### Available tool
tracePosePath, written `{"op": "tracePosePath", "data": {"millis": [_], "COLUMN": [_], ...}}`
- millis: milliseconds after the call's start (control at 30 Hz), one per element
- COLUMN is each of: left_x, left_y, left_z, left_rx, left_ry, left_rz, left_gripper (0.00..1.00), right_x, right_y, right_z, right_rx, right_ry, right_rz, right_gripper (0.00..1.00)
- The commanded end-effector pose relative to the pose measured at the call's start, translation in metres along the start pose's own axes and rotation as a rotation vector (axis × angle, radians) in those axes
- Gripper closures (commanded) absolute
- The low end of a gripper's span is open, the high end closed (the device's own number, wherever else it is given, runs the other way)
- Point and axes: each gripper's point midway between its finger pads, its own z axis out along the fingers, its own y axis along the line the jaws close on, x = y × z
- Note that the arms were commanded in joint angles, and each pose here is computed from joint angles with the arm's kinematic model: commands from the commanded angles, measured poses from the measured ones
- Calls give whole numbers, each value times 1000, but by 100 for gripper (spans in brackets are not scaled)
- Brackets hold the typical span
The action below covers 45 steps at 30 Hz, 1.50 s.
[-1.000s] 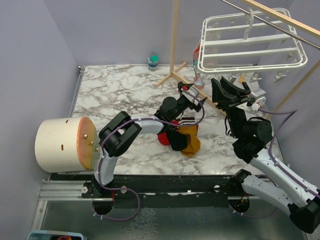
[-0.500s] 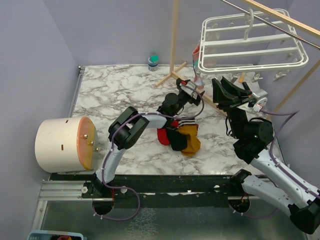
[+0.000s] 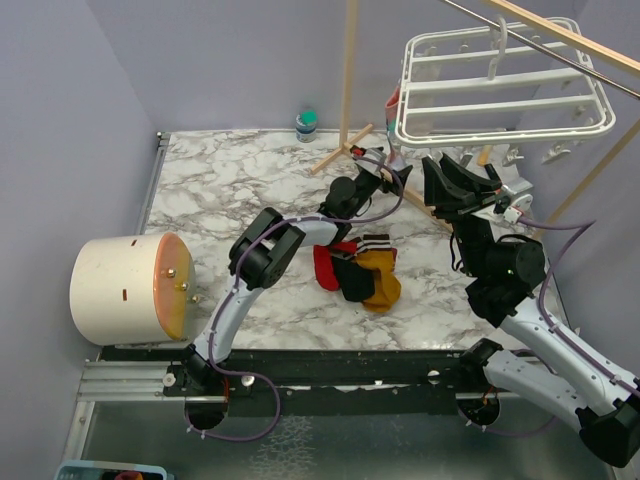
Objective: Remove the socks clipped to the hanger
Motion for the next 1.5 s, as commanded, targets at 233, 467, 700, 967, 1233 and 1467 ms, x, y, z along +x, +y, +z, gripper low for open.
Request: {"op": "tracePosePath", "data": {"millis": [233, 467, 700, 967, 1233, 1467], "left_x": [1, -24, -48, -72, -103, -114], "left_y": [-7, 8, 15, 28, 38, 33], "left_z": [14, -4, -28, -51, -94, -143], "left_rx": [39, 71, 108, 57, -17, -41], "left_ry": [-55, -36, -18, -11, 12, 46], "left_rz": [-73, 12, 63, 113, 143, 97], "left_gripper": [86, 100, 100, 100, 100, 100], "right_x": [1, 7, 28, 88, 161, 185], "right_y": [1, -2, -18, -27, -18, -11], "right_z": [-3, -10, -40, -86, -137, -153], "right_rx": [-12, -5, 78, 147, 168, 142], "right_ry": [17, 67, 127, 294, 459, 542], "right_rz": [-8, -13, 24, 108, 270, 280], "right_gripper": [57, 29, 0, 0, 0, 0]}}
